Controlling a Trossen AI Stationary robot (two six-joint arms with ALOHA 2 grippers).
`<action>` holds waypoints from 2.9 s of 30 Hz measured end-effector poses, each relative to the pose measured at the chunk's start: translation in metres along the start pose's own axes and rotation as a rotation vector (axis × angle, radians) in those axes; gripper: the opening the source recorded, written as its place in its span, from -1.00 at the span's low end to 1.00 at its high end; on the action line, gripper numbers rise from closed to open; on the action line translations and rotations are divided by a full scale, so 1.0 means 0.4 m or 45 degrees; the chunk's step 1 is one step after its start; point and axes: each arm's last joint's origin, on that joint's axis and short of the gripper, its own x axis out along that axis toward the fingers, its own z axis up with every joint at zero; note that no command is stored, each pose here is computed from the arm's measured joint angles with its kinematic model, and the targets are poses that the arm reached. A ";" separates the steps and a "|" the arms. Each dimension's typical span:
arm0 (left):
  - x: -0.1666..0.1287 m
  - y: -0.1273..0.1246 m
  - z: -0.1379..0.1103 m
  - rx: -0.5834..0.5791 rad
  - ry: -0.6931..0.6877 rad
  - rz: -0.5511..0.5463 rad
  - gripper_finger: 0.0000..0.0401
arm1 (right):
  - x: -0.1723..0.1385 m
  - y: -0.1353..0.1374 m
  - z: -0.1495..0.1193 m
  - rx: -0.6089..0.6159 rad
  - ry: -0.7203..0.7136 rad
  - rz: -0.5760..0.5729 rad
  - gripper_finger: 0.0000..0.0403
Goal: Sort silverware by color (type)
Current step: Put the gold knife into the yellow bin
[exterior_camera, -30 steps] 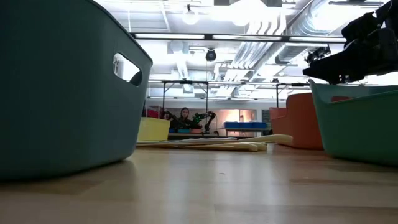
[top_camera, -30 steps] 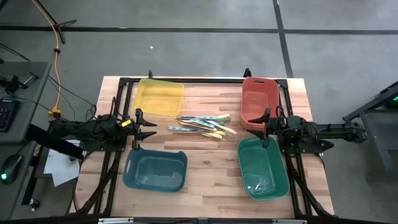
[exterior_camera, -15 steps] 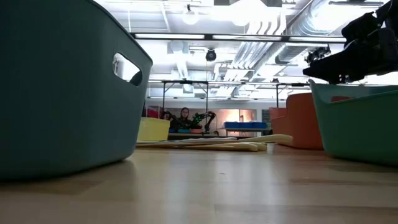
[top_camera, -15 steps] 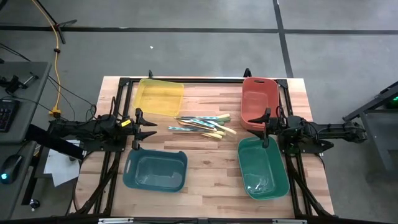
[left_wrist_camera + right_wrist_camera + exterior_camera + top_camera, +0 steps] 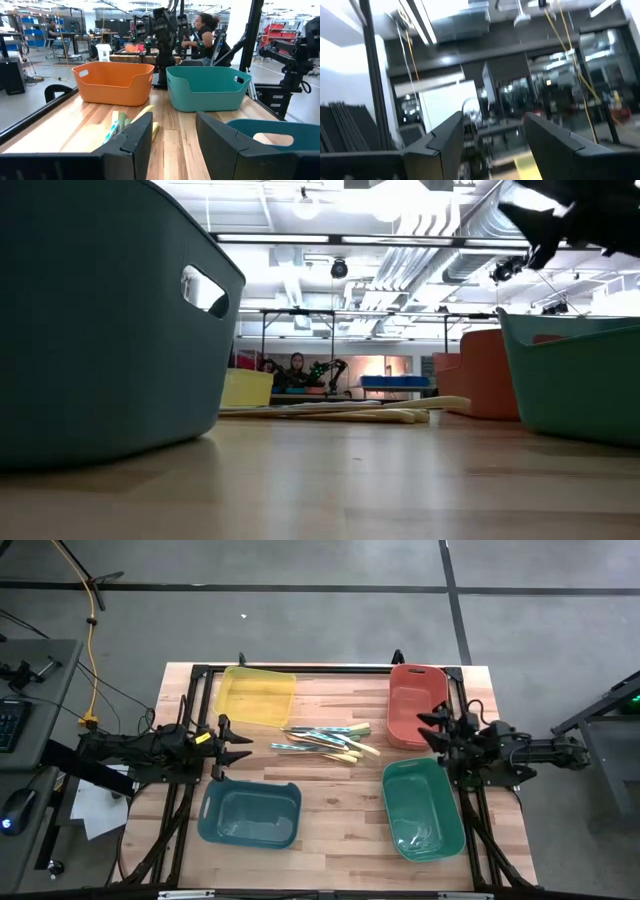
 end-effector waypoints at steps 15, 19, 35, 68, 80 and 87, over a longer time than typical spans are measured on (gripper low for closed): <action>-0.010 0.006 0.086 0.089 -0.363 0.102 -0.29 | 0.005 0.005 0.026 -0.026 -0.152 0.023 -0.03; -0.005 0.014 0.111 0.063 -0.340 0.187 -0.29 | 0.028 0.008 0.027 -0.074 -0.153 0.020 -0.03; 0.054 0.025 0.157 -0.007 -0.144 0.233 -0.29 | 0.347 0.045 -0.017 -0.209 1.088 -0.259 -0.03; 0.052 0.025 0.165 0.065 -0.178 0.242 -0.29 | 0.531 -0.038 -0.466 -0.358 1.883 -0.187 -0.03; 0.052 0.025 0.165 0.065 -0.177 0.242 -0.29 | 0.538 -0.051 -0.468 -0.389 1.835 -0.258 -0.21; 0.052 0.025 0.165 0.065 -0.177 0.242 -0.29 | 0.541 -0.052 -0.468 -0.318 1.825 -0.225 -0.51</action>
